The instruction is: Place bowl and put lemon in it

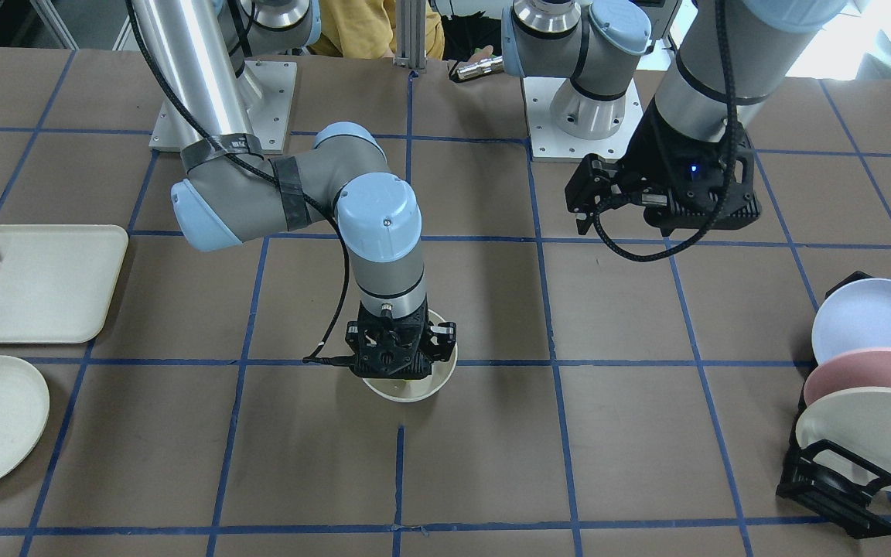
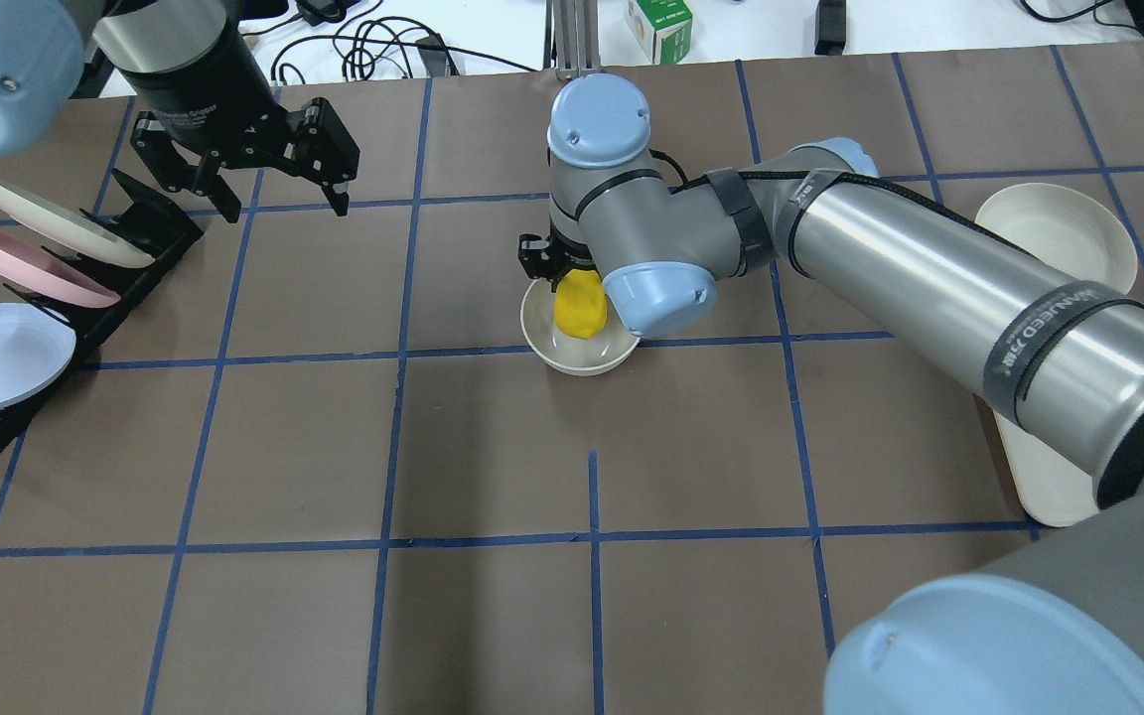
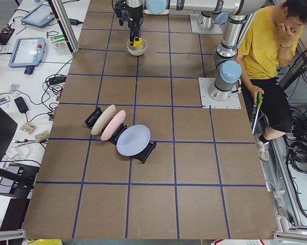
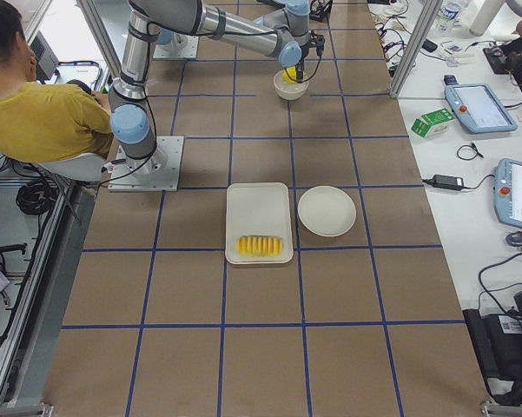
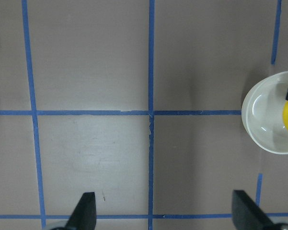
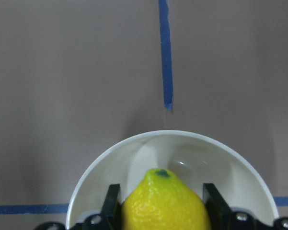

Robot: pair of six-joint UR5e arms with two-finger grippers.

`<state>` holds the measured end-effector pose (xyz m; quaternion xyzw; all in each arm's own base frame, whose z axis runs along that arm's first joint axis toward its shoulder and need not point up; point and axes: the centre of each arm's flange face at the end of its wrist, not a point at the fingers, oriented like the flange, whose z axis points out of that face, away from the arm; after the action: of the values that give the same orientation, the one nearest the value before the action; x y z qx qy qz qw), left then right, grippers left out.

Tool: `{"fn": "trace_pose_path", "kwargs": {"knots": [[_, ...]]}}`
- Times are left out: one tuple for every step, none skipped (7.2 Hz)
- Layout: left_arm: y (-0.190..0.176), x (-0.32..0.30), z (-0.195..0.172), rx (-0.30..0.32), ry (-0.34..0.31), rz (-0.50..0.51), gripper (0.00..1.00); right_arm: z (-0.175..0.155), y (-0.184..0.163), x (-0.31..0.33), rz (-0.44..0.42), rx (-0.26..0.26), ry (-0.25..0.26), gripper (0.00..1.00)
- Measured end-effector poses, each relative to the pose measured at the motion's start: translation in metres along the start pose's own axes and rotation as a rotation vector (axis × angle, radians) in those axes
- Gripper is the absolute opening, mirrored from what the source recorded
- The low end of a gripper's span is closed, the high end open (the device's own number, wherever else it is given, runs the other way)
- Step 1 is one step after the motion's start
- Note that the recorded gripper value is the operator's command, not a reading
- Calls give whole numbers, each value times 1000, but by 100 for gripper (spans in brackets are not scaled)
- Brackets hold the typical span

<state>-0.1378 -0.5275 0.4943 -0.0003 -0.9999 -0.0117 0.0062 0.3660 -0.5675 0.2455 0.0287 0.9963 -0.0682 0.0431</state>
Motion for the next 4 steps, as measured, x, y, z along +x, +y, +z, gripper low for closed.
{"fn": "trace_pose_path", "kwargs": {"knots": [[10,2,-3,2,0,7,100,6,2,-1,-1,-8,6,3],[17,3,-2,-1,0,10,100,10,4,0,-1,-16,11,11],[24,4,-1,-2,1,11,100,14,7,1,0,-24,12,13],[29,4,-2,0,2,10,100,20,10,2,0,-31,14,29]]}}
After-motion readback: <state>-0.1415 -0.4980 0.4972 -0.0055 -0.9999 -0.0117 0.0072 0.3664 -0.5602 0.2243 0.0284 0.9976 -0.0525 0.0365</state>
